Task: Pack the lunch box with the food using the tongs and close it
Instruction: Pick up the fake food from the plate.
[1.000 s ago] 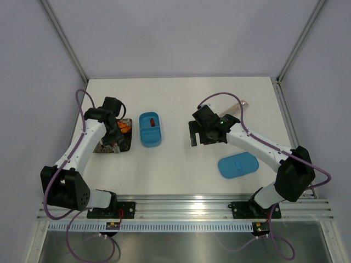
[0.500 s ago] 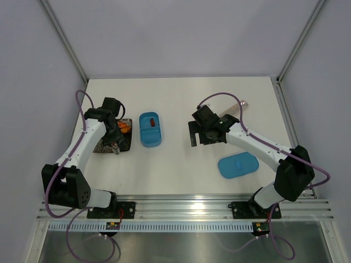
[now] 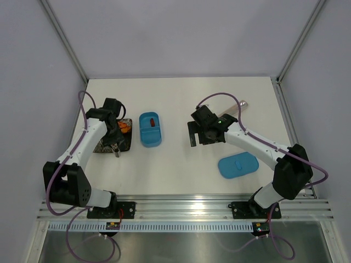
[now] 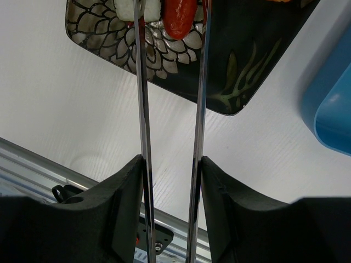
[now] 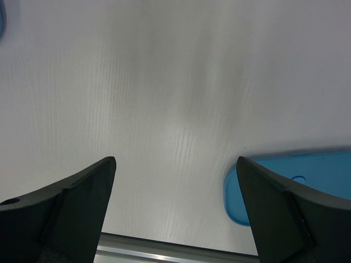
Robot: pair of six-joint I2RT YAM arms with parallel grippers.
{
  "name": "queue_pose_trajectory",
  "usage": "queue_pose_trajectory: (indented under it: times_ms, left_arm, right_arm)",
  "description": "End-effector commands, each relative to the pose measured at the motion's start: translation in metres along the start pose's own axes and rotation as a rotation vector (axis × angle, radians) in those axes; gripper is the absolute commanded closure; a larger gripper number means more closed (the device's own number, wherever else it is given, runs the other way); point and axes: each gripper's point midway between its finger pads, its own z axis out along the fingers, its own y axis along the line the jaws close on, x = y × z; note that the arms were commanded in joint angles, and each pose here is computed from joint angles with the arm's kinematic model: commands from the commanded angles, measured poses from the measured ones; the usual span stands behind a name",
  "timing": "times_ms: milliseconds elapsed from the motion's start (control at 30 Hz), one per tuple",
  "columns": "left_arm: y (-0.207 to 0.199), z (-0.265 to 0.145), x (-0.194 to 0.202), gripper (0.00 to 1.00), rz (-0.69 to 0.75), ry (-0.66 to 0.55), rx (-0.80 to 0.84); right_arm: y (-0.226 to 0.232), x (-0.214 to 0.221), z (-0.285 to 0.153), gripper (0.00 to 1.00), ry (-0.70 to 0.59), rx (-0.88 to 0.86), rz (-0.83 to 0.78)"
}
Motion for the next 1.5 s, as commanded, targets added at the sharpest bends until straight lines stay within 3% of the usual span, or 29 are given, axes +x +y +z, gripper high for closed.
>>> queue_pose_trajectory:
  times_ms: [0,433,733,867,1467]
  left_arm:
    - [-0.012,-0.006,-0.009,0.54,0.02,-0.027,0.05]
    - [-0.023,-0.004,0.001,0.54,0.021,0.01,0.115]
    - [-0.011,0.002,0.02,0.54,-0.028,0.057,0.06]
    - [-0.003,-0.002,0.014,0.54,-0.05,0.018,0.022]
    - [-0.011,0.001,-0.001,0.54,-0.034,0.049,0.074]
  right_arm:
    - [0.009,-0.02,-0.004,0.0,-0.046,-0.034,-0.006]
    - [0.015,-0.023,-0.001,0.0,-0.04,-0.046,-0.014]
    - [0.016,-0.023,0.0,0.01,-0.036,-0.047,-0.015]
    - [0.016,-0.023,0.0,0.0,-0.035,-0.048,-0.016]
    - [0.008,-0.015,-0.005,0.01,-0.04,-0.038,-0.005]
